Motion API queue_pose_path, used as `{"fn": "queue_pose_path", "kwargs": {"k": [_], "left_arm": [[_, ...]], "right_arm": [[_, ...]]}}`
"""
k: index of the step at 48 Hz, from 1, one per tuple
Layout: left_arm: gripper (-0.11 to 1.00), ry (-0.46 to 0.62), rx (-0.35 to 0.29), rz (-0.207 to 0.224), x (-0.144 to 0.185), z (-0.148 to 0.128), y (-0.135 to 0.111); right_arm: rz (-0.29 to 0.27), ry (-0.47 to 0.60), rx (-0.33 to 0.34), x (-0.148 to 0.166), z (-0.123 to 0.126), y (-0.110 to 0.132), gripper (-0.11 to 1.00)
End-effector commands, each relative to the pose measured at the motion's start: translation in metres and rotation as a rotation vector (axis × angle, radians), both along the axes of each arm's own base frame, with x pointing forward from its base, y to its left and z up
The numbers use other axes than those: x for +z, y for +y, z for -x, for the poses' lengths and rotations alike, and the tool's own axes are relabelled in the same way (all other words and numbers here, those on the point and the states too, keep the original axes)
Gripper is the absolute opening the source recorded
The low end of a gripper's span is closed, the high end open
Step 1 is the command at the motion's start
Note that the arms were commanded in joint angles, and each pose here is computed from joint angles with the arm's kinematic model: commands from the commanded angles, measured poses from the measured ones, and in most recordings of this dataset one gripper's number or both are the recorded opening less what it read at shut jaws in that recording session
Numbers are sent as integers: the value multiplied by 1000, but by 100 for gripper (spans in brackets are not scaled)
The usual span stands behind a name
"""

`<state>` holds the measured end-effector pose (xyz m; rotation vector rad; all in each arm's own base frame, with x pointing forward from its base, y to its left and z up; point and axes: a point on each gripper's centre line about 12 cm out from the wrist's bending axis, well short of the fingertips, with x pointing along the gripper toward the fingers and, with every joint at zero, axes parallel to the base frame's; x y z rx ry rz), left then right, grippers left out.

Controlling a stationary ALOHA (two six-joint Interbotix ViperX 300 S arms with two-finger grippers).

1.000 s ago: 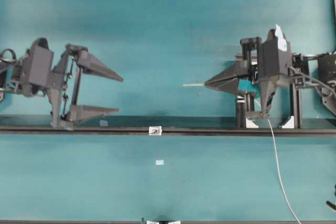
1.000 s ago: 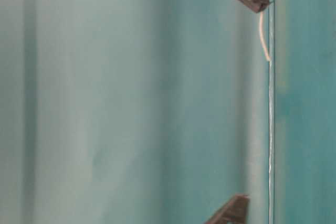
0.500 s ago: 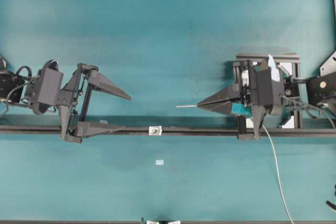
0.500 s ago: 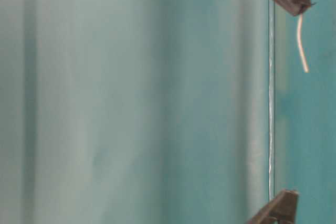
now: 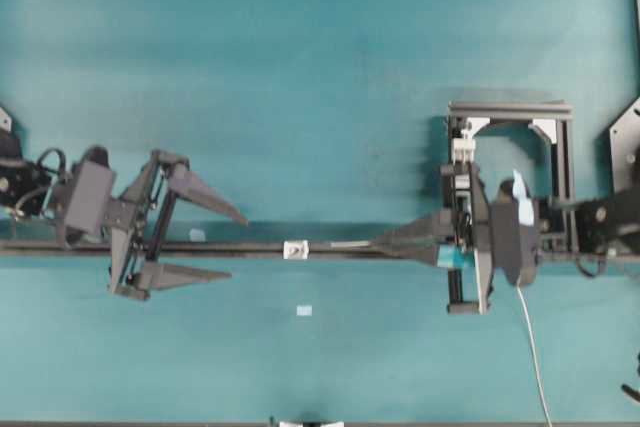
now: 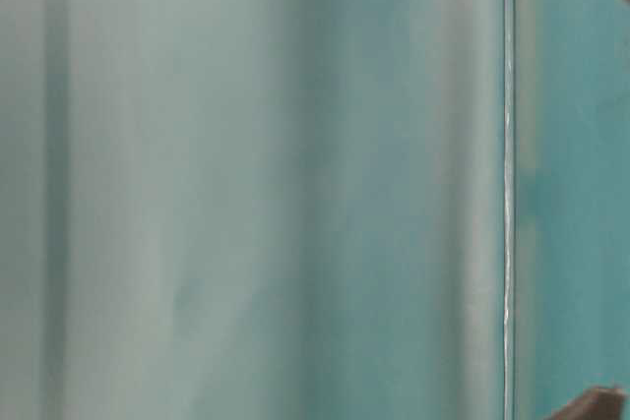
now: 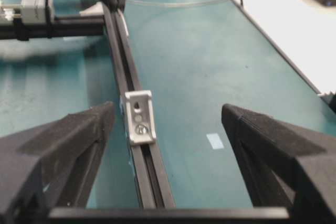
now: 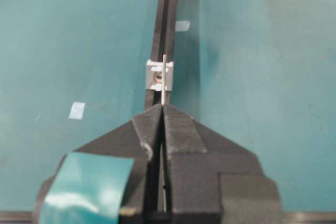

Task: Insert the wire through the hole in the metal fitting marked with a red label. (retake)
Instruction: 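Align the wire tip with the bracket hole and push it through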

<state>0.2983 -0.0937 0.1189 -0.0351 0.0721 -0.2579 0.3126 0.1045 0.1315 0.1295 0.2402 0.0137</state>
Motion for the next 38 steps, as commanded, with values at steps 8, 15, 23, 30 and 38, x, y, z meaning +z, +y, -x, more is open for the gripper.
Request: {"fn": "queue_pose_path", "kwargs": {"k": [8,15,23,30,38], "left_arm": [[64,-25,1,0,-8,-5,-3],[64,-34,1,-2,-9,-5,-3],[64,-27,1,-4,-12,-5,-3],[64,-25,6,-5,-13,-7,-2],[64,-13,10,-9,-17,-8,-1]], "right_arm": [[0,-31,-22,-6,-6,9,2],[6,-20,-24,-11,-10,11,2],[14,0,-23,-21,-12,13,2],[14,-2,-24,-25,-14,15,2],[1,-21,-36,-29,-15,15,2]]}}
